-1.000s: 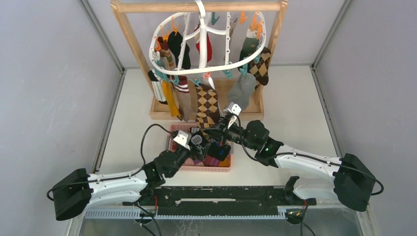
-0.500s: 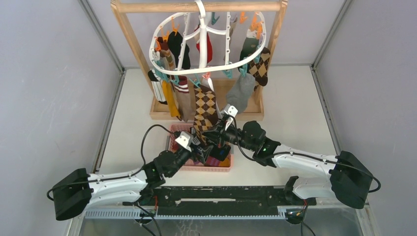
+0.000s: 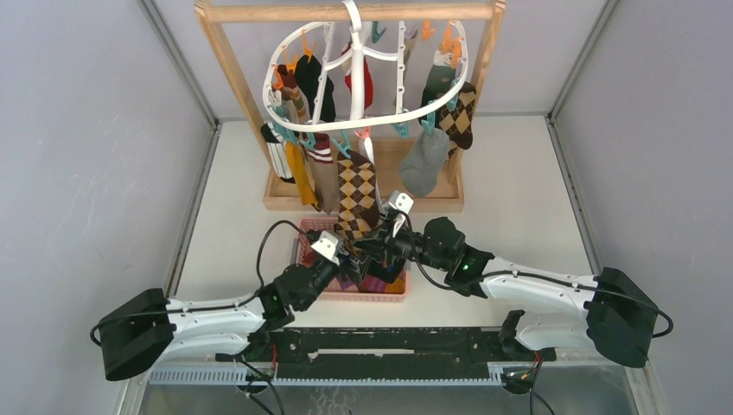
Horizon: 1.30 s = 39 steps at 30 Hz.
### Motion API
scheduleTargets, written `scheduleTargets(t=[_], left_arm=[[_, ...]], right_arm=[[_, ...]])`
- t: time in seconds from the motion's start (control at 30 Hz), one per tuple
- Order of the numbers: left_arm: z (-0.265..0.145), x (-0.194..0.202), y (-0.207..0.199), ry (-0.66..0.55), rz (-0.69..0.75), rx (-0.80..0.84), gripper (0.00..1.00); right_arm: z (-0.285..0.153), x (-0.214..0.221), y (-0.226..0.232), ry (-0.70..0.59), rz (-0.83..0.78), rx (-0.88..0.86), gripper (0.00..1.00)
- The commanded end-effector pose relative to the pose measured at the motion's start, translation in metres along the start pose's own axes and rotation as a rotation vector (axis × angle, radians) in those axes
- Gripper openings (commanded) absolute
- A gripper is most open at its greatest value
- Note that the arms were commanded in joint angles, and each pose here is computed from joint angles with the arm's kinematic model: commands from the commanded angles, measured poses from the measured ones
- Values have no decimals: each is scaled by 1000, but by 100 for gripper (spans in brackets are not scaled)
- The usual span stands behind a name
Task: Remove the socks clipped to the hanger
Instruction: Remove the sock from the hanger.
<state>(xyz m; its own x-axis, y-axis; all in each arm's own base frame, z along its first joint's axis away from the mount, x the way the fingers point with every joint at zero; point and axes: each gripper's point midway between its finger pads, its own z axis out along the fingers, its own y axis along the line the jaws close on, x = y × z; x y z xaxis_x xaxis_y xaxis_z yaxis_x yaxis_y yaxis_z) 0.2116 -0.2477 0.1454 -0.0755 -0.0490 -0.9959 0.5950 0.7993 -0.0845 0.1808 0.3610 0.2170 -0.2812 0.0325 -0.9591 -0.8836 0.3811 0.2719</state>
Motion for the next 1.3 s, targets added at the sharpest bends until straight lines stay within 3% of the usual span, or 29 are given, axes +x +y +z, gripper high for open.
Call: scheduleTargets(t=[0.0,0.17,0.3,0.47,0.63,0.77,0.87,1.03,1.27], left_arm=[[2,-18,1,-75,9,-9,100],[6,-20,-1,-85,27,-3,100],[10,-17,-3,-77,43,6,91],[14,-17,-5,-75,44,3,62],[14,-19,-4,-80,34,-1,26],[13,-22,-4,-87,25,0,12],[12,-26,-3,-96,15,-7,7],[11,-28,-2,-96,12,-12,7],[7,-27,8,-72,-4,-67,6]], right_arm=[[-3,-33,10,-78,-41,-20,6],[-5,-36,12,-87,-43,-25,6],[-6,-38,11,-91,-43,-25,6],[-6,-38,11,-92,-43,-25,6],[-8,-40,11,-96,-42,-22,7],[-8,-40,9,-94,-41,-16,6],[-7,-39,8,-94,-41,-14,7],[-4,-39,5,-97,-40,-3,11],[-4,-31,-3,-72,-33,38,38]])
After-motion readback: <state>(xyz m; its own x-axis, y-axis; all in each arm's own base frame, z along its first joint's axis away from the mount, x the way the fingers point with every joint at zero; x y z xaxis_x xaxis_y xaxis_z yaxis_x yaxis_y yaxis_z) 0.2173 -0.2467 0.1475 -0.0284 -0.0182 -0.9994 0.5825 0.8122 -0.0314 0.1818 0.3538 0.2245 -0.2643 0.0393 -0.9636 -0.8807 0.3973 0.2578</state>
